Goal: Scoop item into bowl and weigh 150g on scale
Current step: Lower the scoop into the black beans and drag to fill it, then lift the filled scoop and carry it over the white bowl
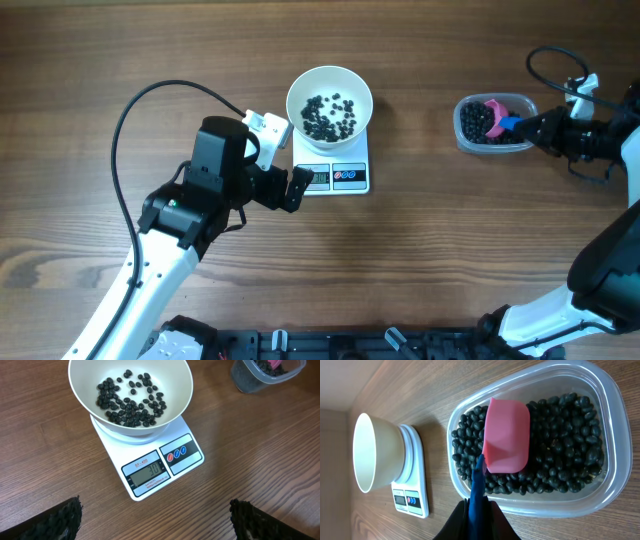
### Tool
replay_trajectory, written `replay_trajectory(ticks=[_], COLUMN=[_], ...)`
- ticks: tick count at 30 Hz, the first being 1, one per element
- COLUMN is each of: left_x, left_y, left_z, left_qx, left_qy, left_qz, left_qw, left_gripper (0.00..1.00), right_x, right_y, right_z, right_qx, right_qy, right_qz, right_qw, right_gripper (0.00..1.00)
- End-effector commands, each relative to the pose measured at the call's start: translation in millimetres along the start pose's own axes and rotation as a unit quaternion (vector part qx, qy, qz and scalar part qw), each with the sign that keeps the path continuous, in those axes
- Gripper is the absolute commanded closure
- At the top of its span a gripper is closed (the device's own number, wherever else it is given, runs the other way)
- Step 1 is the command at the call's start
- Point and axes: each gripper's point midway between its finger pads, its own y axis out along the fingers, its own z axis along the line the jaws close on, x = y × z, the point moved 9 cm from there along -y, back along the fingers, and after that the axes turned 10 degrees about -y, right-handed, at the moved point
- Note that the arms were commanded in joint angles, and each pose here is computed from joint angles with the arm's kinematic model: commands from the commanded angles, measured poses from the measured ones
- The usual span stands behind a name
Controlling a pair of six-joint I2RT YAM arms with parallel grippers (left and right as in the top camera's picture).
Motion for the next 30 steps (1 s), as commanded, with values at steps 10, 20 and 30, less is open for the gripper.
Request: replay_trajectory(ticks=[10, 20, 30], left_x=[4, 4, 4], left_y=[-1, -1, -1], left_z=[-1, -1, -1], left_qx=[0.001, 0.001, 0.001], left_qy=[0.012, 0.012, 0.012], left_qz=[-0.005, -0.005, -0.005], left_qw=[1.0, 1.0, 1.0], left_gripper=[0.0, 0.0, 0.0], right_x=[5, -1, -9], right_y=[4, -14, -25], right_z=[4, -9, -17], right_qx=[0.057, 0.073, 0.075], right_qy=[0.033, 0.07, 0.107], right_qz=[-0.025, -0.044, -0.047], right_qw=[0.998, 0.994, 0.99], right_gripper=[0.96, 0.96, 0.96])
